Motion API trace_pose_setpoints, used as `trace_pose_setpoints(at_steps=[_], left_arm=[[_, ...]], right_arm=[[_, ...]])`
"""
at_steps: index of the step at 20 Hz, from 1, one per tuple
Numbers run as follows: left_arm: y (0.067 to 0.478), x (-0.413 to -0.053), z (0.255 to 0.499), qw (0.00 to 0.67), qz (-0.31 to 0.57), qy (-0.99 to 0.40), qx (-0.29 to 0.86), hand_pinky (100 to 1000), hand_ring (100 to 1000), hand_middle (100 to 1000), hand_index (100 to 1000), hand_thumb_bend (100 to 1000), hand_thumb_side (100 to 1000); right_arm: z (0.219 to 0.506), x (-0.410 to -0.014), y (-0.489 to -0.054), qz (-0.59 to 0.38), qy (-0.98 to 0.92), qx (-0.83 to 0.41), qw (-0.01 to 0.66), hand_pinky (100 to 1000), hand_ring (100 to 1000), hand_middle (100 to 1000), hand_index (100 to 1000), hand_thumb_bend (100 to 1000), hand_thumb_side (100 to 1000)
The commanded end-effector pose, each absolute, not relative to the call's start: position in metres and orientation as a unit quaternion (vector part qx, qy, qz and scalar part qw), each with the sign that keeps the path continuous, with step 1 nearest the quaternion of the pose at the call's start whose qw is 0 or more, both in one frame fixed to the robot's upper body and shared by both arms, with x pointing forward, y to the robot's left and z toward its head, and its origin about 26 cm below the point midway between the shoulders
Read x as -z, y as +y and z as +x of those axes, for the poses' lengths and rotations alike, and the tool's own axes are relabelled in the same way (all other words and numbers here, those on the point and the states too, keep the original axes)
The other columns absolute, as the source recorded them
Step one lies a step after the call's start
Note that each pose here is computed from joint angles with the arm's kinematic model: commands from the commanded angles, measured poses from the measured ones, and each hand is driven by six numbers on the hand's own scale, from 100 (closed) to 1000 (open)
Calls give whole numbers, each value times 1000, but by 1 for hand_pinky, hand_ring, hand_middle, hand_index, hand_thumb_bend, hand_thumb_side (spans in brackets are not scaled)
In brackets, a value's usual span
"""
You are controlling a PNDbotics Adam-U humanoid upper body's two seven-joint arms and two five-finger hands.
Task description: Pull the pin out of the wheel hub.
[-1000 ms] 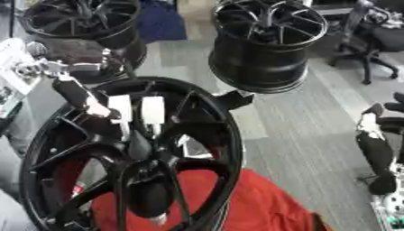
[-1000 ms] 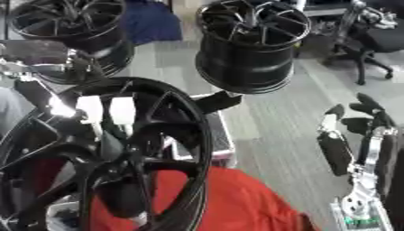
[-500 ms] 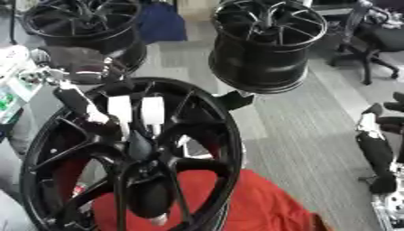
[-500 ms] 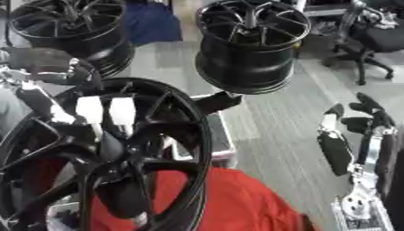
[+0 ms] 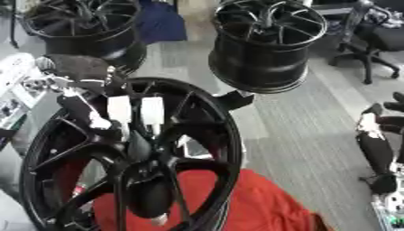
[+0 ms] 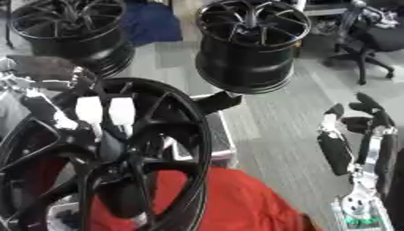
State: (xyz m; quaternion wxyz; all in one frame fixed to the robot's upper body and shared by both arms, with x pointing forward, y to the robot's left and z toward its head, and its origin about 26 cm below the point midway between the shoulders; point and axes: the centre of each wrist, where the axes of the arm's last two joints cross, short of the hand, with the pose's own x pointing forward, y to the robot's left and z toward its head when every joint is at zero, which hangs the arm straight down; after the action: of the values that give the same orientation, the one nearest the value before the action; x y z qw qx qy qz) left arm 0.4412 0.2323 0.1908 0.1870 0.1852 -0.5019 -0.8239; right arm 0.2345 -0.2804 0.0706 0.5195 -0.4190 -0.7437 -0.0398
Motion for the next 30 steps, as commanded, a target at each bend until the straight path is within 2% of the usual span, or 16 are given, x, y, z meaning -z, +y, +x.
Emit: trace_pose_setpoints(at_steps=[1, 8, 15, 20, 30], left_arm=[[239, -202, 441, 50, 113, -342, 932, 579, 551, 697, 819, 379, 543], [240, -193, 440, 55, 103, -336, 935, 541, 530, 657, 796, 318, 492], [241, -192, 441, 58, 100, -341, 933, 482, 470, 549, 731, 211, 308], [238, -202, 441, 52, 101, -361, 926, 457, 441, 516, 706, 100, 295], [232, -239, 443, 32, 111, -420, 900, 452, 430, 503, 697, 100, 284]], right_arm=[[234, -79, -283, -422, -752, 37, 505, 610, 587, 676, 831, 100, 436], [234, -79, -283, -423, -751, 38, 505, 610, 587, 676, 831, 100, 436], [234, -79, -283, -423, -751, 38, 506, 609, 587, 676, 830, 100, 436], [234, -79, -283, -422, -751, 38, 507, 609, 587, 676, 830, 100, 436], [233, -78, -283, -422, -750, 37, 509, 609, 587, 676, 830, 100, 436]])
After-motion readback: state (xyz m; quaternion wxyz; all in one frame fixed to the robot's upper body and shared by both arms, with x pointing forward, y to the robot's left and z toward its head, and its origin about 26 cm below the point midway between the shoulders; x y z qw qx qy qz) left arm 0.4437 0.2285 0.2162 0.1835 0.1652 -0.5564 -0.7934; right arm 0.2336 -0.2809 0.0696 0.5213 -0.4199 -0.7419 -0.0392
